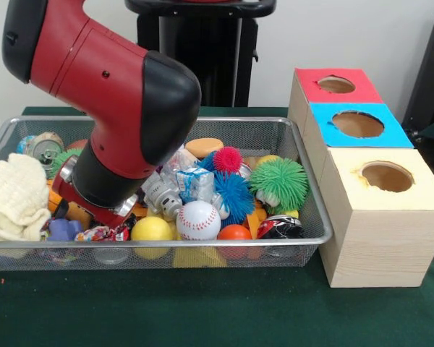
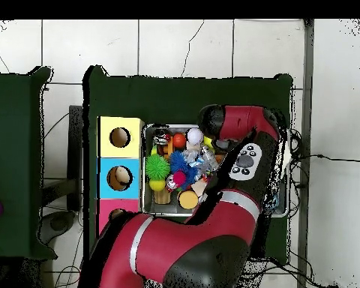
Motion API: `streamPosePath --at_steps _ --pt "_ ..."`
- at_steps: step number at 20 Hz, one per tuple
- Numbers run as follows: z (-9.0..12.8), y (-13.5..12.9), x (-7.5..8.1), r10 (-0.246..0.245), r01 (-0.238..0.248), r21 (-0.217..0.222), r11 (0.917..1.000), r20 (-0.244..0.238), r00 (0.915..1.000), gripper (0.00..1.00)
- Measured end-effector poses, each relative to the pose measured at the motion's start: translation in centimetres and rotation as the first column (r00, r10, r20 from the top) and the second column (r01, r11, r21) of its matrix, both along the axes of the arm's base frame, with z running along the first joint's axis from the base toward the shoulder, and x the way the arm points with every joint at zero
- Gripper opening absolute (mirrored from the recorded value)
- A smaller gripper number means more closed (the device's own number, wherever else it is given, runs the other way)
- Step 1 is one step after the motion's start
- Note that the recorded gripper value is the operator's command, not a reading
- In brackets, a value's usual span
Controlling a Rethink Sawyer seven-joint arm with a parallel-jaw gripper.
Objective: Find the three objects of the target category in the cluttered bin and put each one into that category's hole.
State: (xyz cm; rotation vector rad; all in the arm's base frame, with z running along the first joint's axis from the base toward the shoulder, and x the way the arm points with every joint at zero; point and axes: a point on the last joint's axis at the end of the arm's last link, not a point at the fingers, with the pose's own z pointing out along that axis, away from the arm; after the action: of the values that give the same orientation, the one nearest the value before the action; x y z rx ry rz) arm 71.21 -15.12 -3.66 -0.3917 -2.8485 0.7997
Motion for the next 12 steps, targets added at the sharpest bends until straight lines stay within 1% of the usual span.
streamPosePath --at_steps 3,12 --pt "0.5 0.1 0.2 -0.006 0.006 0.000 1.0000 -0.005 1.0000 1.00" --pt "2.2 0.0 0.9 -0.013 0.013 -0.002 0.9999 0.009 0.9999 1.00"
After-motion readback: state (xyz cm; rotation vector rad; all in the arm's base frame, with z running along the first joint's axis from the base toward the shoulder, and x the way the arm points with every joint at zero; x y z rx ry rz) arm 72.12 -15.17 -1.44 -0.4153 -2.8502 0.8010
